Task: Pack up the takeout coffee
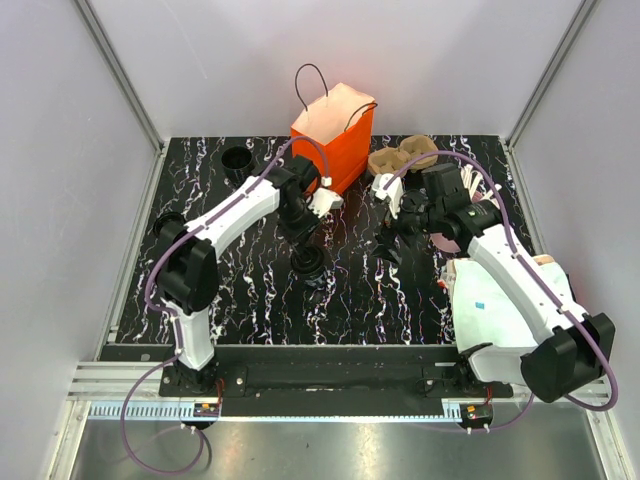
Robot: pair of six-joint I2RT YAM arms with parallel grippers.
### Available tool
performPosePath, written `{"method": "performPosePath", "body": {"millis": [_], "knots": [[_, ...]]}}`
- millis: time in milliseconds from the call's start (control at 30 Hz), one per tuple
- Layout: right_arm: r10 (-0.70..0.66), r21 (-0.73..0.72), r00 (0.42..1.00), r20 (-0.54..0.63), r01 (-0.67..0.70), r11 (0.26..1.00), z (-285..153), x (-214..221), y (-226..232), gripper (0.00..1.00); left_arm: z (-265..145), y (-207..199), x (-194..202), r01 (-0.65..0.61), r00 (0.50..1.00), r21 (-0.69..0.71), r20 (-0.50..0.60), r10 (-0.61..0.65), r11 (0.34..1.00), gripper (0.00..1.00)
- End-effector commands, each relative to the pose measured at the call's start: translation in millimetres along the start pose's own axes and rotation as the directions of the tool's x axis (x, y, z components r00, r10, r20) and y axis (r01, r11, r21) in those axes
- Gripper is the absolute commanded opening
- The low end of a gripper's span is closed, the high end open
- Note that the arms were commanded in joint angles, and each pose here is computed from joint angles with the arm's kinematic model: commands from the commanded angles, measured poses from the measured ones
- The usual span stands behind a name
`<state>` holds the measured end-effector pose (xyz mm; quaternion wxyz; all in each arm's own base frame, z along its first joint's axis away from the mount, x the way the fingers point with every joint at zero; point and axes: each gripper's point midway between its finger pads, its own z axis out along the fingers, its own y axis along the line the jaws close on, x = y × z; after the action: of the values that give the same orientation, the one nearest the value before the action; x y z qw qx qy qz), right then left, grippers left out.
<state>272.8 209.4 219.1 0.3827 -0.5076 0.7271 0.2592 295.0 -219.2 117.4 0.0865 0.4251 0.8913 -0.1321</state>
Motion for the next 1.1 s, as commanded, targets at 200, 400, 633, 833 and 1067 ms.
{"method": "performPosePath", "body": {"millis": [200, 400, 633, 833, 1067], "knots": [[-0.039, 0.028, 0.999, 0.030, 0.038, 0.999, -13.0, -9.8, 2.4, 1.00, -18.1, -6.8, -31.1, -0.038, 0.996, -0.011, 0.080, 0.039, 0.999, 0.50], [-0.034, 0.020, 0.999, 0.043, 0.034, 0.999, -13.1, -15.1, 3.1, 1.00, -44.4, -20.8, -58.6, -0.072, 0.978, 0.034, 0.199, 0.064, 0.997, 0.75], [0.018, -0.011, 0.999, 0.042, -0.018, 1.000, -4.4, -20.9, 3.8, 0.97, -65.9, -3.5, -59.8, -0.021, 0.960, 0.035, 0.281, 0.010, 0.999, 0.90], [0.040, -0.020, 0.999, 0.010, -0.040, 0.999, 14.0, -26.6, 1.6, 0.80, -56.3, 27.4, -36.0, 0.068, 0.944, 0.066, 0.319, -0.085, 0.995, 0.99], [0.038, -0.132, 0.999, 0.016, -0.036, 0.991, 43.9, -37.4, 21.4, 0.49, -17.4, 28.6, -31.7, 0.054, 0.943, 0.155, 0.317, -0.101, 0.987, 0.99]]}}
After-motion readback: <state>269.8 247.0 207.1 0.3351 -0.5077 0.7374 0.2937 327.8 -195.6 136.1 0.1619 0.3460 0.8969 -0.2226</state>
